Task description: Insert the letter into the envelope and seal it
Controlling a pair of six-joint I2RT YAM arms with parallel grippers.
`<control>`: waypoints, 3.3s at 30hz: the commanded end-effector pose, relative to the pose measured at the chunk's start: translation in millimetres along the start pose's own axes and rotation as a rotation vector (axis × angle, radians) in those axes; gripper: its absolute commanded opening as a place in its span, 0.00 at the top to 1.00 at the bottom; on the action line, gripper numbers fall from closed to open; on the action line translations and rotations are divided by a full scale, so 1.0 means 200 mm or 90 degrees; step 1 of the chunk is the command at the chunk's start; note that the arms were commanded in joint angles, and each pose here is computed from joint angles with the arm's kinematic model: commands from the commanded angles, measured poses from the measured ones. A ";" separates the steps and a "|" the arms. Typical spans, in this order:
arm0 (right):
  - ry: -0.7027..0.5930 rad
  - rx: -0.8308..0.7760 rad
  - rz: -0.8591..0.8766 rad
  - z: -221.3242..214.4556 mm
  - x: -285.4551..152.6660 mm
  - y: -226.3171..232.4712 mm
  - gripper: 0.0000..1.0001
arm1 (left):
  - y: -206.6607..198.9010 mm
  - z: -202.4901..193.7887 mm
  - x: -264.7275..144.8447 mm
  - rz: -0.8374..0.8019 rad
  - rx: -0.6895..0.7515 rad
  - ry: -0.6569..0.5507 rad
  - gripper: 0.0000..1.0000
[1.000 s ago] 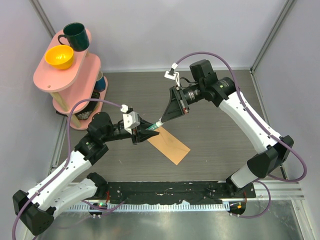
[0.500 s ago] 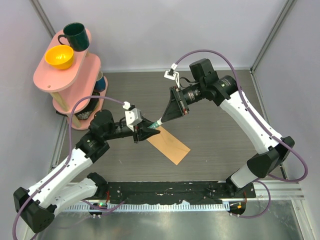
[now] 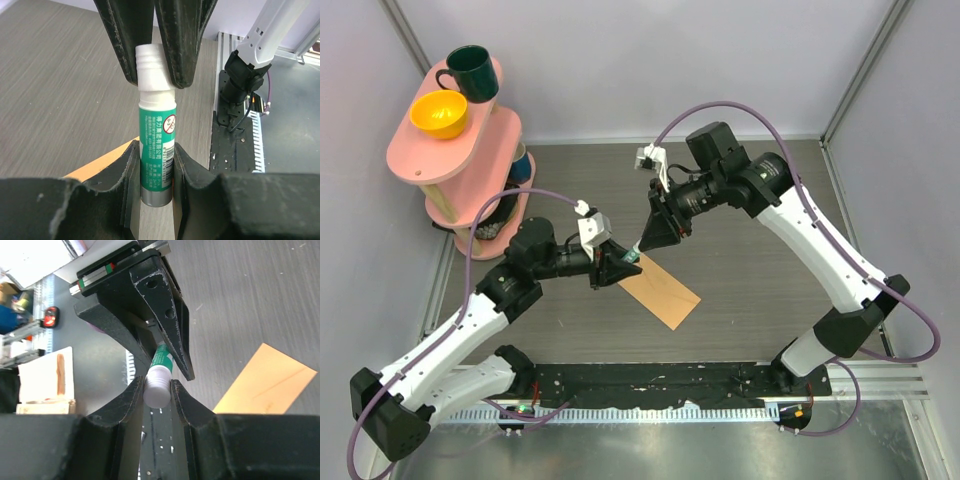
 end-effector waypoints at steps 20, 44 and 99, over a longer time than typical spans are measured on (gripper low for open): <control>0.141 0.021 0.037 -0.23 0.21 0.09 0.99 | 0.09 0.26 0.01 0.043 0.127 -0.114 1.00; 0.136 0.052 -0.034 -0.26 0.20 0.02 0.99 | 0.10 0.25 0.01 0.046 0.148 -0.103 1.00; 0.233 0.223 -0.562 -0.52 -0.68 -1.12 0.99 | -0.07 0.02 -0.20 -0.046 0.073 0.111 0.16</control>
Point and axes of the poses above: each gripper's point midway between its finger pads, its own x axis out along the fingers, its own y axis along the line the jaws close on, z = x × y, the point moved 6 cm from there along -x, back along the fingers, and after that the axes turned 12 degrees about x, right-handed, at the moved point
